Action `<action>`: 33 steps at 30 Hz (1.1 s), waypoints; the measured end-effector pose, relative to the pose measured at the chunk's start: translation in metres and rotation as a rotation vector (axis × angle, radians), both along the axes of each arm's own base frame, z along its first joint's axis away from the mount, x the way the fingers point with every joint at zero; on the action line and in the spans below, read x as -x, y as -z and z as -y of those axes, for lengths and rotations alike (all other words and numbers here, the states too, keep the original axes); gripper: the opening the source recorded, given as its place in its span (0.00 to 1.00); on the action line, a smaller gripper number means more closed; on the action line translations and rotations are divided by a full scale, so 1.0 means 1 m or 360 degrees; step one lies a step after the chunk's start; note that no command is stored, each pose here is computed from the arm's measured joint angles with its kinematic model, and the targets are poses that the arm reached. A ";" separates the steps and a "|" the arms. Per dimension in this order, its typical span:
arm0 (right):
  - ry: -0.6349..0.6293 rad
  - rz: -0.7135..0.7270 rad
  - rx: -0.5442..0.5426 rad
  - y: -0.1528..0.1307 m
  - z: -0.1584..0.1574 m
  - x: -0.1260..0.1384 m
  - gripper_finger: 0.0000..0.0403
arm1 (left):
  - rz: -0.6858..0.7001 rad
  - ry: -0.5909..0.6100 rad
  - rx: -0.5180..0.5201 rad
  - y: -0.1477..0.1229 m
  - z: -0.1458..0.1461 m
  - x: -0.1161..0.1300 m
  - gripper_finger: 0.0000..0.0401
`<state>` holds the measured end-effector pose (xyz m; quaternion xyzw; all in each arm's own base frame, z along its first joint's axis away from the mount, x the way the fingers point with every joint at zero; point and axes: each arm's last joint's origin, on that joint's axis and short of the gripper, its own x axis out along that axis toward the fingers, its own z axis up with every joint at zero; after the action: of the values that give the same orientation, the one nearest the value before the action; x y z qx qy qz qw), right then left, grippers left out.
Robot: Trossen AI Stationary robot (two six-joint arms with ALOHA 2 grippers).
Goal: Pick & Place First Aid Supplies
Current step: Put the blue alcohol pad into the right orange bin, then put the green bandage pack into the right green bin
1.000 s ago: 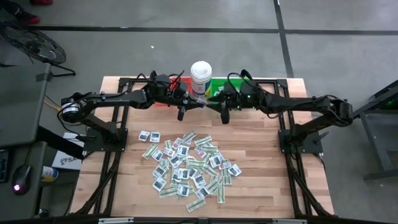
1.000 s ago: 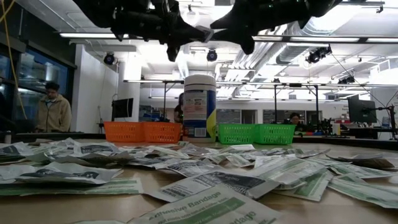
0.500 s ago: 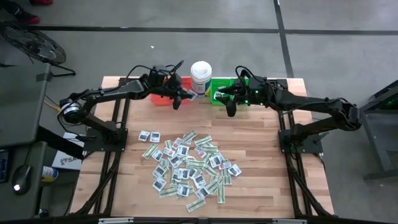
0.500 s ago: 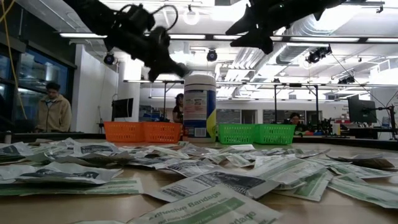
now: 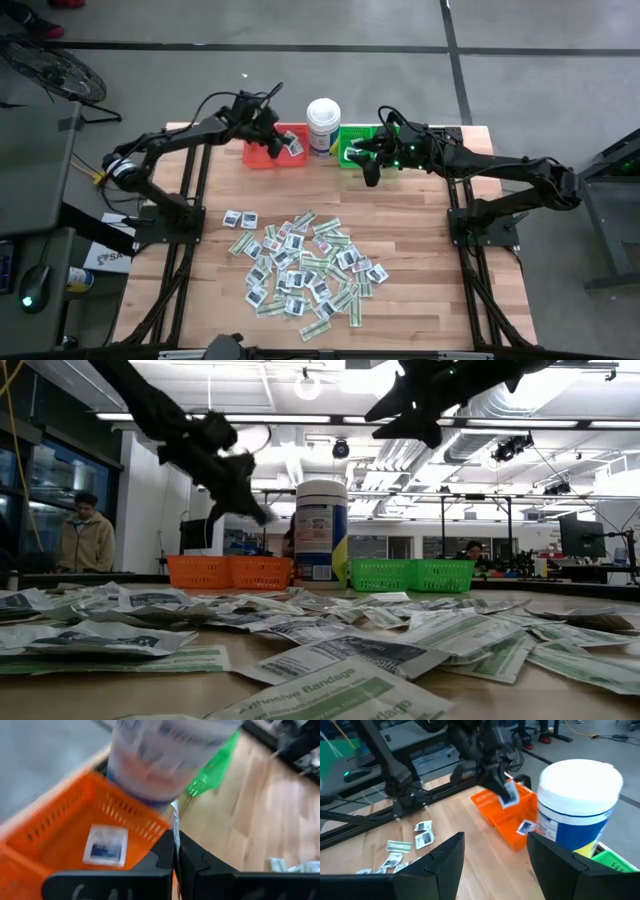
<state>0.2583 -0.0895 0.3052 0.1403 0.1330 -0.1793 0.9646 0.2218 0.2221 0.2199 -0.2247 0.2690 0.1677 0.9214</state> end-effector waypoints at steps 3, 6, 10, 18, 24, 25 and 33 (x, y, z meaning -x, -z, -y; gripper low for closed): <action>0.0010 0.0002 0.0000 0.000 0.000 0.000 0.52 | -0.0031 -0.0055 0.0113 0.015 -0.008 0.000 0.00; 0.0010 0.0003 -0.0002 0.000 0.000 0.000 0.52 | -0.0050 -0.0097 0.0209 0.029 -0.015 0.000 0.00; 0.0016 0.0010 -0.0023 0.000 0.000 0.000 0.52 | -0.0023 -0.0132 0.0234 0.034 -0.019 -0.003 0.00; 0.0018 0.0013 -0.0029 0.000 0.000 0.000 0.52 | -0.0051 -0.0208 0.0290 0.041 -0.022 -0.004 0.01; 0.0018 0.0012 -0.0029 0.000 0.000 0.000 0.52 | -0.0056 -0.0207 0.0275 0.041 -0.022 -0.004 0.13; 0.0018 0.0012 -0.0029 0.000 0.000 0.000 0.52 | -0.0055 -0.0207 0.0274 0.041 -0.022 -0.004 0.16; 0.0021 -0.0001 -0.0043 0.001 0.000 0.000 0.52 | 0.0009 -0.0123 0.0239 0.037 -0.022 -0.006 0.34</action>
<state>0.2580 -0.0896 0.3044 0.1540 0.1347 -0.1838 0.9614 0.2273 0.2441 0.1825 -0.3040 0.2695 0.1818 0.8955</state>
